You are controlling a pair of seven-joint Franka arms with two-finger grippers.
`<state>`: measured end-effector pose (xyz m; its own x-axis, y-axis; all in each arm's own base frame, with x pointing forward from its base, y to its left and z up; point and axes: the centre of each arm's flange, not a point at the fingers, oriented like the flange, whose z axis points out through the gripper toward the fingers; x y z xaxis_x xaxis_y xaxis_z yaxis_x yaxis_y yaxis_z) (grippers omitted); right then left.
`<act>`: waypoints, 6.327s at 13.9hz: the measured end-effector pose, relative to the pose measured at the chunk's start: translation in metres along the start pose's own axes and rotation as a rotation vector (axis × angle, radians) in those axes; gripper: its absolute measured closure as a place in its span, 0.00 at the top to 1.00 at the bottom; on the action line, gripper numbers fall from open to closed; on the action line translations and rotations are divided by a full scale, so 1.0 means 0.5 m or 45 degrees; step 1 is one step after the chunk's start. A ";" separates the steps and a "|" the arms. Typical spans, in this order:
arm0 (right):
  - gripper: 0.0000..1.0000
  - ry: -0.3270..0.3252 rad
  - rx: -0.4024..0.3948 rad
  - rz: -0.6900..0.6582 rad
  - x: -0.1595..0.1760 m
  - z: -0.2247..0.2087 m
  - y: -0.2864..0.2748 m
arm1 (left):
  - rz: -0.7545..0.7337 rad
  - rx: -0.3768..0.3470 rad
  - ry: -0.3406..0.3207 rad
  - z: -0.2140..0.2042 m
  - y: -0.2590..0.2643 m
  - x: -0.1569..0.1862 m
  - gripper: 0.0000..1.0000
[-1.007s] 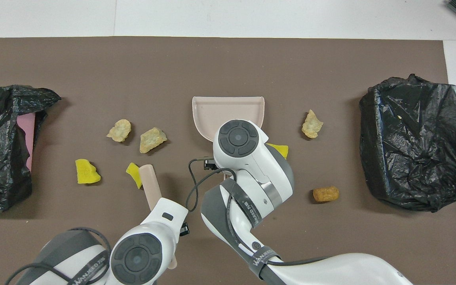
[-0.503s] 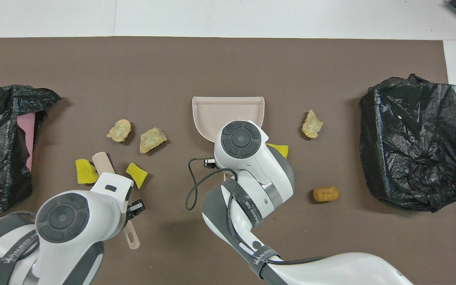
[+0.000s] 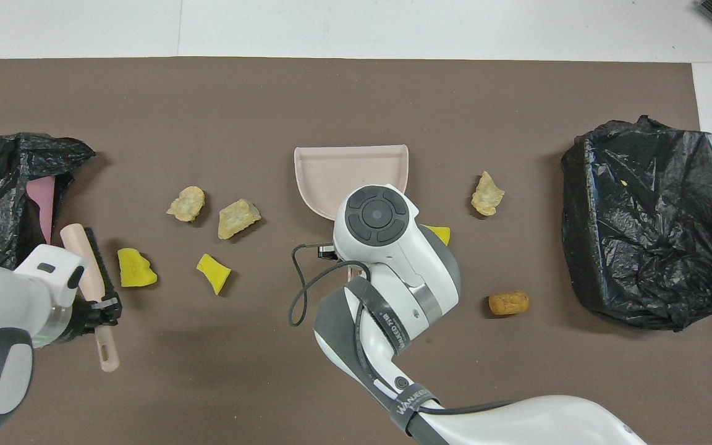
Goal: Sweep and dump trash in bin
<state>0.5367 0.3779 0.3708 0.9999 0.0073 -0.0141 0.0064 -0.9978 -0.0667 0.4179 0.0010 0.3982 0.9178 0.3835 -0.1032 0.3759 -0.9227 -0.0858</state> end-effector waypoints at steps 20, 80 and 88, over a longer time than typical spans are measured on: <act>0.31 -0.227 -0.259 -1.801 0.053 -0.067 0.192 | 0.335 -0.103 0.068 0.037 0.384 -0.068 0.26; 0.31 -0.388 -0.308 -1.970 -0.005 0.021 0.183 | 0.320 -0.120 -0.259 -0.002 0.364 -0.229 0.26; 0.31 -0.359 -0.309 -1.986 -0.017 0.036 0.188 | 0.201 -0.105 -0.132 0.109 0.427 -0.307 0.26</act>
<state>0.5283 0.2851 0.3467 -0.0198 0.9644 -0.2637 0.9992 0.0097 -0.0393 0.3503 -0.2528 0.3415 0.9496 0.2317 -0.2112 0.2412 -0.9703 0.0203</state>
